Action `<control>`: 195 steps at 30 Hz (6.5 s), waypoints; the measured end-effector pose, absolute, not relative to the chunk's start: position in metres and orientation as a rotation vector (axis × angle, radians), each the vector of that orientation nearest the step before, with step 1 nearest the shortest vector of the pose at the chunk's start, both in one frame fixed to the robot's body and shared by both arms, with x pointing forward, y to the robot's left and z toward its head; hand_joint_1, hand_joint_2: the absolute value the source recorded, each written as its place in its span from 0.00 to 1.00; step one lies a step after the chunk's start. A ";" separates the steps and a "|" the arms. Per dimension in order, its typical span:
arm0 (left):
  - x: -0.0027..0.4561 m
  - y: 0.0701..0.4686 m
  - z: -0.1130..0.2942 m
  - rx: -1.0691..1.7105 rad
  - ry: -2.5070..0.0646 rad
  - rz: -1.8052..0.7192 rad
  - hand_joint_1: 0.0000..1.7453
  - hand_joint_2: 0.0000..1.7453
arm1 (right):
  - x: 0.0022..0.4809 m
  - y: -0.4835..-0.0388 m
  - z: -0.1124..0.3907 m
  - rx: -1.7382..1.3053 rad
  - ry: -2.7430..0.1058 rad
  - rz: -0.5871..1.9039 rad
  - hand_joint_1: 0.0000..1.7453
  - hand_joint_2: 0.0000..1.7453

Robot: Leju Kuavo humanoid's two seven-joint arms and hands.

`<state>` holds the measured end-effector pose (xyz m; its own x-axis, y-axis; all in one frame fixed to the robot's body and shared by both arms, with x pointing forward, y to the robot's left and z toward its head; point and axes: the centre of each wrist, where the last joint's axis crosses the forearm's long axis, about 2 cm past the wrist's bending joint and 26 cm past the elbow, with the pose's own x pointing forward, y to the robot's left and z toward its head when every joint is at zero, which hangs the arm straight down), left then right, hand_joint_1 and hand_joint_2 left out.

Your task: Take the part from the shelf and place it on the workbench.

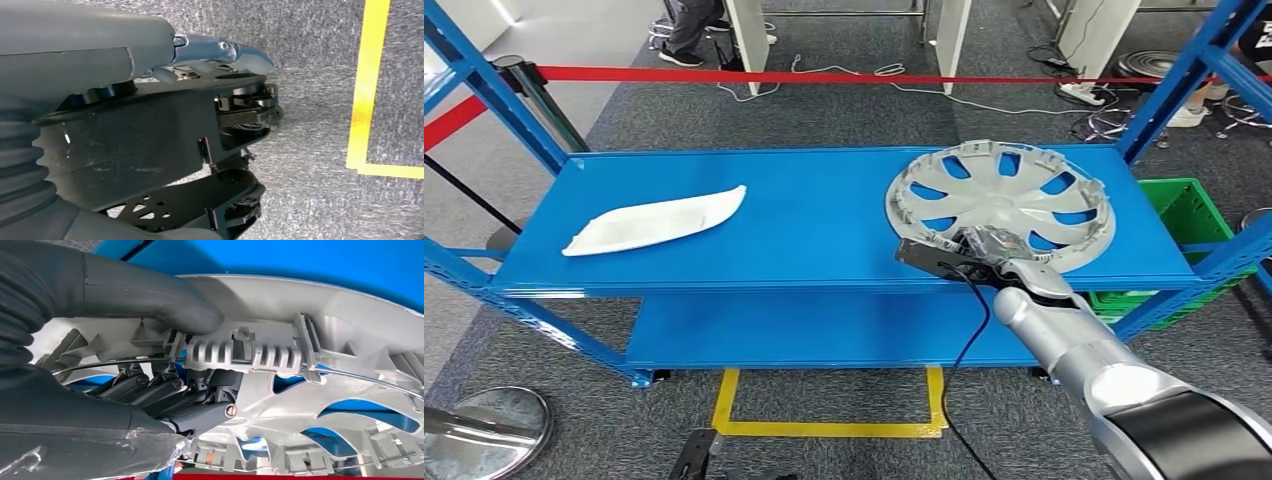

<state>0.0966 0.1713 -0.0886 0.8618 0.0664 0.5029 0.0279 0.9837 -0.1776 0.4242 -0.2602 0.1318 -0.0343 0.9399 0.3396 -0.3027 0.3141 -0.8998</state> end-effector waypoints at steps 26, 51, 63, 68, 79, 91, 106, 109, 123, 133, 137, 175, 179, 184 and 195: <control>0.093 0.173 -0.090 -0.176 -0.547 0.051 0.00 1.00 | 0.407 -0.241 0.143 -0.722 -1.581 0.810 1.00 1.00; 0.081 0.181 -0.094 -0.132 -0.562 0.130 0.00 1.00 | 0.324 -0.213 0.196 -0.625 -2.210 0.279 1.00 1.00; 0.069 0.185 -0.097 -0.102 -0.575 0.178 0.00 1.00 | 0.257 -0.183 0.233 -0.485 -2.612 -0.146 1.00 1.00; 0.067 0.185 -0.097 -0.100 -0.571 0.187 0.00 1.00 | 0.241 -0.173 0.243 -0.401 -2.680 -0.177 1.00 1.00; 0.065 0.185 -0.098 -0.115 -0.580 0.186 0.00 1.00 | 0.222 -0.156 0.251 -0.366 -2.845 0.014 1.00 1.00; 0.064 0.187 -0.098 -0.111 -0.560 0.246 0.00 1.00 | 0.207 -0.154 0.225 -0.035 -2.651 0.226 1.00 1.00; 0.062 0.189 -0.099 -0.151 -0.494 0.316 0.00 1.00 | 0.204 -0.157 0.219 -0.022 -2.629 0.260 1.00 1.00; 0.062 0.190 -0.099 -0.149 -0.480 0.319 0.00 1.00 | 0.204 -0.157 0.219 -0.030 -2.628 0.254 1.00 1.00; 0.063 0.195 -0.100 -0.130 -0.475 0.307 0.00 1.00 | 0.204 -0.158 0.219 -0.070 -2.622 0.203 1.00 1.00; 0.062 0.193 -0.100 -0.132 -0.470 0.307 0.00 1.00 | 0.203 -0.158 0.218 -0.062 -2.612 0.191 1.00 1.00; 0.062 0.193 -0.100 -0.132 -0.470 0.306 0.00 1.00 | 0.203 -0.158 0.218 -0.060 -2.609 0.188 1.00 1.00; 0.063 0.192 -0.099 -0.125 -0.471 0.329 0.00 1.00 | 0.206 -0.156 0.221 -0.068 -2.624 0.159 1.00 1.00; 0.064 0.192 -0.099 -0.123 -0.471 0.331 0.00 1.00 | 0.206 -0.155 0.222 -0.069 -2.626 0.154 1.00 1.00; 0.064 0.192 -0.099 -0.122 -0.474 0.333 0.00 1.00 | 0.206 -0.154 0.221 -0.061 -2.614 0.145 1.00 1.00; 0.062 0.190 -0.099 -0.126 -0.473 0.343 0.00 1.00 | 0.209 -0.148 0.214 0.142 -2.504 0.078 1.00 1.00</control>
